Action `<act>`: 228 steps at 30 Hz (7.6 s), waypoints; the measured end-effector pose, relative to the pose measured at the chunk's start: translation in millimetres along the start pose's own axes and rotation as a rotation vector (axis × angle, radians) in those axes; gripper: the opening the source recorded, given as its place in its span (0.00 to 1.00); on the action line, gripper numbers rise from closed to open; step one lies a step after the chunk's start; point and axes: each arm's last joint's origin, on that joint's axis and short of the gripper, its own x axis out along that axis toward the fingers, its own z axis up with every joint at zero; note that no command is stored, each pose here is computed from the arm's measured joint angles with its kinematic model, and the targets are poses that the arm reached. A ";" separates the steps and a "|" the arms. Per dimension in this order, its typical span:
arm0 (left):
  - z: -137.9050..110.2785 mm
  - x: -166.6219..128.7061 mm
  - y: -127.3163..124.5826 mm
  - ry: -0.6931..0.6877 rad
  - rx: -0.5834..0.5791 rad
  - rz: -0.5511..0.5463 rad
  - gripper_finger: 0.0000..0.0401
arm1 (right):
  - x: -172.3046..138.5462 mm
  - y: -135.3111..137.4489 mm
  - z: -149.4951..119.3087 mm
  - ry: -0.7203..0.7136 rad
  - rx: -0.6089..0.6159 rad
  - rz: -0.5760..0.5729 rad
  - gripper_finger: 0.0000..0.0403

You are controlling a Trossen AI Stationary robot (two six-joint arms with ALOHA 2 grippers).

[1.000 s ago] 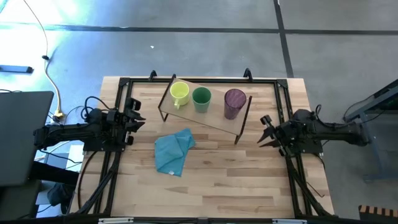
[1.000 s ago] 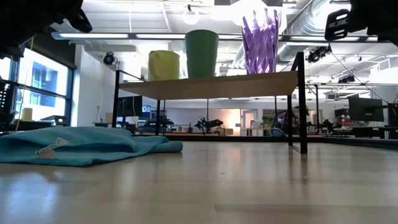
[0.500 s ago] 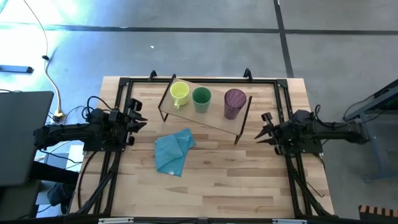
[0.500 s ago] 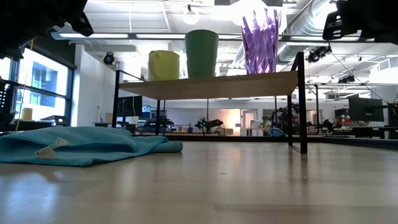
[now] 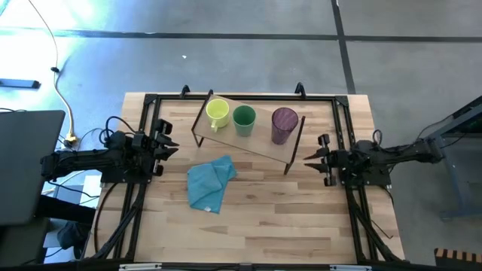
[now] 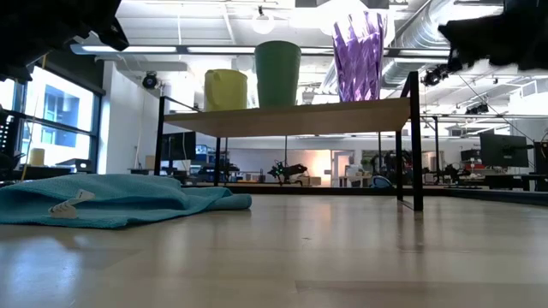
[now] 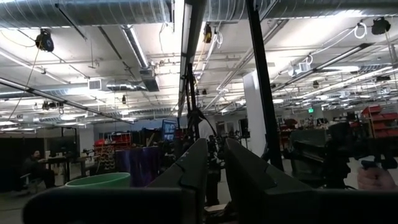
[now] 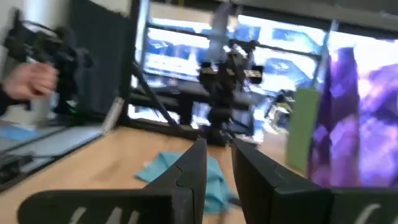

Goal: Stack small to large cups/mugs on shelf
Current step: Return to Home Position

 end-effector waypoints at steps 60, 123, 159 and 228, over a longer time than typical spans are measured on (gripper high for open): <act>-40.7 -9.2 4.7 0.407 -0.190 0.240 0.12 | -6.4 -5.8 -2.5 0.005 0.071 -0.220 0.17; -2.5 -13.0 -34.2 0.074 -0.049 -0.086 0.12 | -6.9 -5.8 -1.8 -0.010 0.117 -0.219 0.17; -7.3 -19.3 -3.1 0.154 -0.100 -0.112 0.12 | -6.8 -5.5 -1.0 -0.021 0.144 -0.207 0.17; -27.1 -19.7 -13.6 0.328 0.018 -0.032 0.12 | -6.6 -0.6 -12.7 0.093 0.193 -0.107 0.17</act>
